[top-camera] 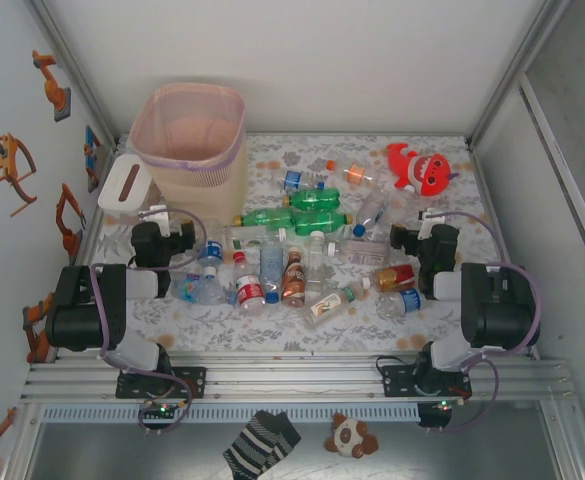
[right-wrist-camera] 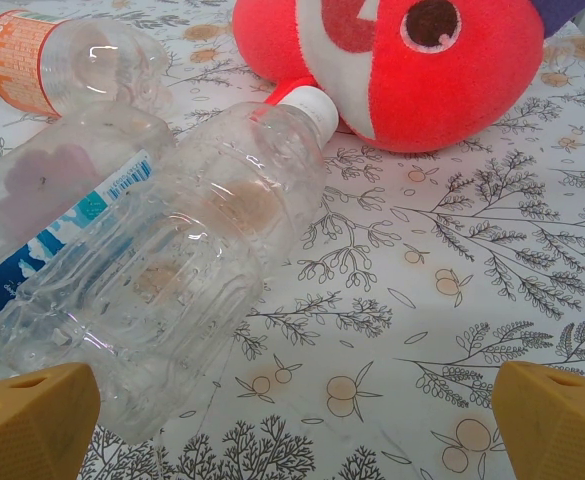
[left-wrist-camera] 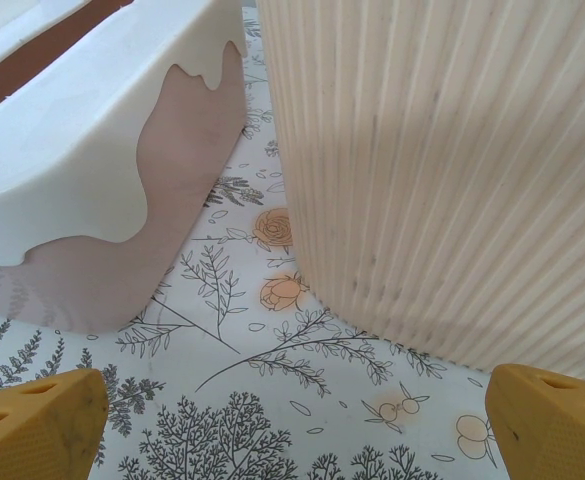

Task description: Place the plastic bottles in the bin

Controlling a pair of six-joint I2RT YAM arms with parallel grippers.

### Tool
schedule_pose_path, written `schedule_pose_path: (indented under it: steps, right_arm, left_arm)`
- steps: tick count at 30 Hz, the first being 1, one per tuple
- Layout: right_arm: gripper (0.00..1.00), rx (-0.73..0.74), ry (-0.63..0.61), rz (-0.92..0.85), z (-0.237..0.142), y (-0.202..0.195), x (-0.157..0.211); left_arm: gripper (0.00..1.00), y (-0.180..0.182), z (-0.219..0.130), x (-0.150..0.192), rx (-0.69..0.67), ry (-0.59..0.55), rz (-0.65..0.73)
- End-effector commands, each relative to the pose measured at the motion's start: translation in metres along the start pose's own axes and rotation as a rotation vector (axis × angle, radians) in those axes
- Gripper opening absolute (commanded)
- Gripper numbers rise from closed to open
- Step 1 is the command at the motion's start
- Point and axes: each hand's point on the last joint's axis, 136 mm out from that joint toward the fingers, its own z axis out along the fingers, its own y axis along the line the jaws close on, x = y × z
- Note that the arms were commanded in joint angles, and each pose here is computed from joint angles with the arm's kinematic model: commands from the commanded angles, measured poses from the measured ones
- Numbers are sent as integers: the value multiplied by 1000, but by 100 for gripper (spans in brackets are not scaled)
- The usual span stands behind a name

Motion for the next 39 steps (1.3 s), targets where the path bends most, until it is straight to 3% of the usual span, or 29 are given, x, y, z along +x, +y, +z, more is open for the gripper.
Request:
schedule_pose_path:
  steps: [1, 25, 33, 39]
  right_arm:
    - [99, 11, -54, 4, 2, -4, -18]
    - [98, 72, -56, 25, -13, -13, -36]
    - [96, 72, -54, 41, -29, -11, -55]
    - [95, 72, -7, 77, -45, -9, -69]
  left_arm:
    - [96, -1, 2, -9, 14, -16, -20]
    - [96, 2, -5, -23, -53, -4, 7]
    - [96, 0, -21, -37, -129, 62, 52]
    - [96, 12, -47, -44, -200, 155, -65]
